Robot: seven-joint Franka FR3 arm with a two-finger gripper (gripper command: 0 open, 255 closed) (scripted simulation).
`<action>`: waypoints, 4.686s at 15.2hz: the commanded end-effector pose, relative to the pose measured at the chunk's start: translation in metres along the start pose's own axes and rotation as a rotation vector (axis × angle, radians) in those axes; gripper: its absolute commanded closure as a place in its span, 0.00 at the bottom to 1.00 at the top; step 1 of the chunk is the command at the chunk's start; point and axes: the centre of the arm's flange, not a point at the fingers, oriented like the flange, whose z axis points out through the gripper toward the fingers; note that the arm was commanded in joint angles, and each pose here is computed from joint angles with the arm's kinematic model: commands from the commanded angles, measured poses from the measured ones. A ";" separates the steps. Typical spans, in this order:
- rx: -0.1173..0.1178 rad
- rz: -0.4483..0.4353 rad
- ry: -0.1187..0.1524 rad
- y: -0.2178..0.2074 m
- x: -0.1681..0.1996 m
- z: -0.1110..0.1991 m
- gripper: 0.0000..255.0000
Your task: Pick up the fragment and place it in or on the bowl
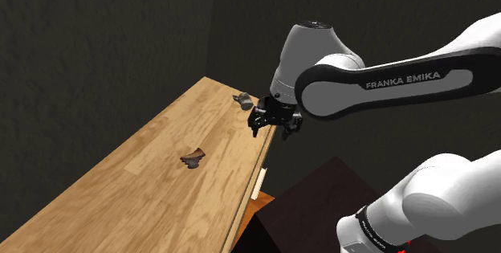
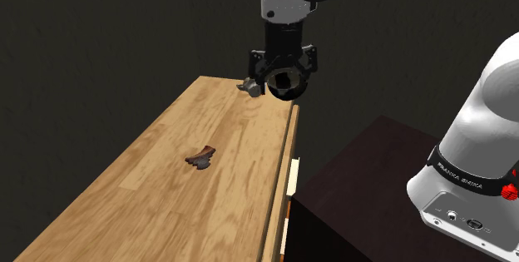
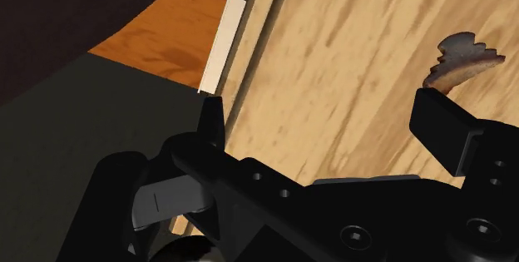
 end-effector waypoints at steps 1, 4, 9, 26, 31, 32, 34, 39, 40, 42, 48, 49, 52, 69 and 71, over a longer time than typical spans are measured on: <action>0.003 0.048 0.002 -0.021 0.002 0.019 0.00; 0.003 0.114 0.006 -0.052 0.003 0.045 0.00; 0.004 0.223 0.013 -0.101 0.011 0.087 0.00; 0.005 0.524 0.032 -0.230 0.061 0.220 0.00; 0.005 0.524 0.032 -0.230 0.062 0.244 0.00; 0.005 0.524 0.032 -0.230 0.062 0.244 0.00; 0.005 0.524 0.032 -0.230 0.062 0.244 0.00; 0.005 0.524 0.032 -0.230 0.062 0.244 1.00; 0.005 0.524 0.032 -0.230 0.062 0.244 1.00; 0.005 0.524 0.032 -0.230 0.062 0.244 1.00; 0.005 0.524 0.032 -0.230 0.062 0.244 1.00; 0.005 0.524 0.032 -0.230 0.062 0.239 1.00; 0.005 0.524 0.032 -0.229 0.062 0.223 1.00; 0.009 0.194 -0.071 -0.254 0.102 0.225 0.00; 0.009 0.194 -0.071 -0.254 0.101 0.236 0.00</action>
